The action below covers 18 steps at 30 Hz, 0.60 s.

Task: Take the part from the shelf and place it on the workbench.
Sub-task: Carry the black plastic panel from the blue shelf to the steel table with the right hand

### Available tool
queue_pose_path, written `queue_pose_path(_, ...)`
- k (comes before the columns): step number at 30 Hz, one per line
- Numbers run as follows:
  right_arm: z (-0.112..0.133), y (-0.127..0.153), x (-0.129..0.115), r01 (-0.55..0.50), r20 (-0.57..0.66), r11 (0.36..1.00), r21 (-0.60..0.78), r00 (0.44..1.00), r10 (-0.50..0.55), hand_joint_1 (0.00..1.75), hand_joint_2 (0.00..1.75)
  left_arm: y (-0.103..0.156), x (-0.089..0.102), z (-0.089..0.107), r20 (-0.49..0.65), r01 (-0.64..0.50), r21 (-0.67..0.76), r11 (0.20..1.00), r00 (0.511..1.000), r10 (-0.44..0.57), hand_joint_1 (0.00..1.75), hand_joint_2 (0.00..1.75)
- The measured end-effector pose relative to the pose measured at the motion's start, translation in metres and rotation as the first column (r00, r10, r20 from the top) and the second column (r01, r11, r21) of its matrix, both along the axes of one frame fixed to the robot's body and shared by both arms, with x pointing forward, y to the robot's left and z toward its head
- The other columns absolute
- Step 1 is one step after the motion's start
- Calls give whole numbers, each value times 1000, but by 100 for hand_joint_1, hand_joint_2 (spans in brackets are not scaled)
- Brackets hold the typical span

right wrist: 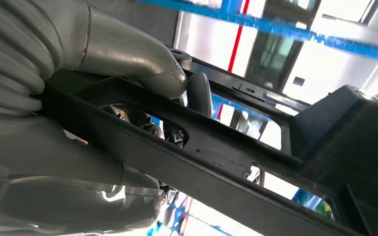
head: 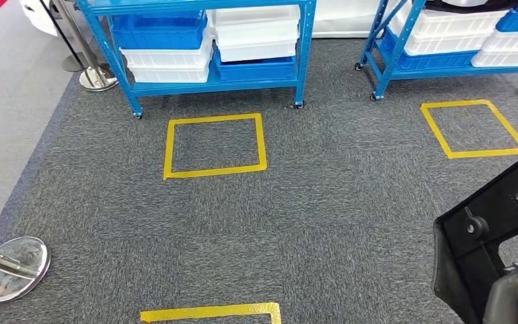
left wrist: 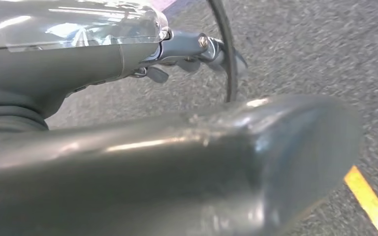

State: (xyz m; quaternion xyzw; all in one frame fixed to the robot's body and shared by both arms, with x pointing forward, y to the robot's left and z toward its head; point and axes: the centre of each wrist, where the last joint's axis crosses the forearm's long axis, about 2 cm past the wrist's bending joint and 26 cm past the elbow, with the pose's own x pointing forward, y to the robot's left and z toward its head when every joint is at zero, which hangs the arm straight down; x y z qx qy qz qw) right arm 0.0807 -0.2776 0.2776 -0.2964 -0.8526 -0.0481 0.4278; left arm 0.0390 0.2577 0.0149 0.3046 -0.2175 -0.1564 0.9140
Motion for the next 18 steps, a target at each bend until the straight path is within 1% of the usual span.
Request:
queue_pose_path(4,-3,2,-6,0,-7,1000,3,1000,0,175,175,-1,0,0,-2,0,3,1000,1000,0,0,0)
queue_pose_path(9,-4,2,-8,-21,-12,1000,22,1000,22,175,175,-3,-2,0,-37,3,16,1000,999,-3,0,0)
queue_pose_path(12,-5,2,-8,-31,-21,999,20,999,32,175,175,-4,-1,0,-39,16,15,1000,999,-15,0,0)
queue_pose_path(14,-5,2,-9,-41,-29,999,21,999,42,175,175,-6,-1,0,-10,23,-11,1000,1000,-23,0,0)
queue_pose_path(18,-7,2,-12,-55,-45,998,34,997,56,175,175,-10,1,1,108,18,-102,995,994,-7,0,0)
